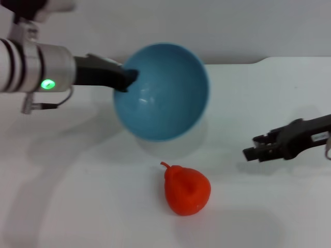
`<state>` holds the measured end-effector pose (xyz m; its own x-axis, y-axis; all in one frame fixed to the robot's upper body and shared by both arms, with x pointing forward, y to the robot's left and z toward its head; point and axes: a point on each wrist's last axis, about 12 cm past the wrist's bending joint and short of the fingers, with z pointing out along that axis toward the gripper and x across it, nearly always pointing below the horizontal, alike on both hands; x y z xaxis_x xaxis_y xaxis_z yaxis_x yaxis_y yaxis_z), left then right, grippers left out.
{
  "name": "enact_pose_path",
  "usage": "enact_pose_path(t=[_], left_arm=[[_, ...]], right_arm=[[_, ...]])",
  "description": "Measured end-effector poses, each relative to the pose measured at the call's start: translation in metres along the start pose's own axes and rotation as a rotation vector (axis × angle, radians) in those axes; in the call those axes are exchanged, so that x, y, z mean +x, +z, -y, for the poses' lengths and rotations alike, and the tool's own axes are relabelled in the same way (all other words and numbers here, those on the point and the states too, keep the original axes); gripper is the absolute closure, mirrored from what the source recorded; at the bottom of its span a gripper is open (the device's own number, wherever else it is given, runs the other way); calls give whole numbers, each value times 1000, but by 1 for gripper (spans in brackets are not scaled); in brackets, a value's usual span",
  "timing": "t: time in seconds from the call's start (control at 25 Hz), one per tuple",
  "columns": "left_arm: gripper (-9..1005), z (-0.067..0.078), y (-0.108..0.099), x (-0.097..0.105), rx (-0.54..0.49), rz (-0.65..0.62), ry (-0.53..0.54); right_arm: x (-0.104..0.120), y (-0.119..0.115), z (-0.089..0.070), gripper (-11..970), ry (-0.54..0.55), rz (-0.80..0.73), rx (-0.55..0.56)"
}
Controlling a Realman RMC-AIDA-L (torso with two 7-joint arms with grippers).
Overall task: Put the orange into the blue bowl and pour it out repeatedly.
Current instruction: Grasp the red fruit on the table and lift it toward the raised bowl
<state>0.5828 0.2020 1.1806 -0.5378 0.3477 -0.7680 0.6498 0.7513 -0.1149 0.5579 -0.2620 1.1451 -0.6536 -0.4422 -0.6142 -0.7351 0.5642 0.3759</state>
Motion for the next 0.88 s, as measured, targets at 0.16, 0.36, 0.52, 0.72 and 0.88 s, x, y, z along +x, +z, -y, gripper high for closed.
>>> enact_pose_path(t=[0.16, 0.36, 0.52, 0.72, 0.88], left_arm=[[997, -19, -18, -1, -20, -104, -121], [998, -37, -37, 3, -48, -146, -216], [998, -45, -47, 6, -69, -146, -254], [998, -44, -48, 8, -66, -155, -255], [998, -43, -47, 6, -61, -155, -249]], right_arm=[[-6, 23, -4, 464, -125, -52, 34], [-20, 48, -16, 464, -237, -115, 38], [-34, 68, -33, 464, -336, -177, -3], [-49, 90, -54, 440, -438, -246, -38], [-54, 107, -65, 335, -472, -283, -41]])
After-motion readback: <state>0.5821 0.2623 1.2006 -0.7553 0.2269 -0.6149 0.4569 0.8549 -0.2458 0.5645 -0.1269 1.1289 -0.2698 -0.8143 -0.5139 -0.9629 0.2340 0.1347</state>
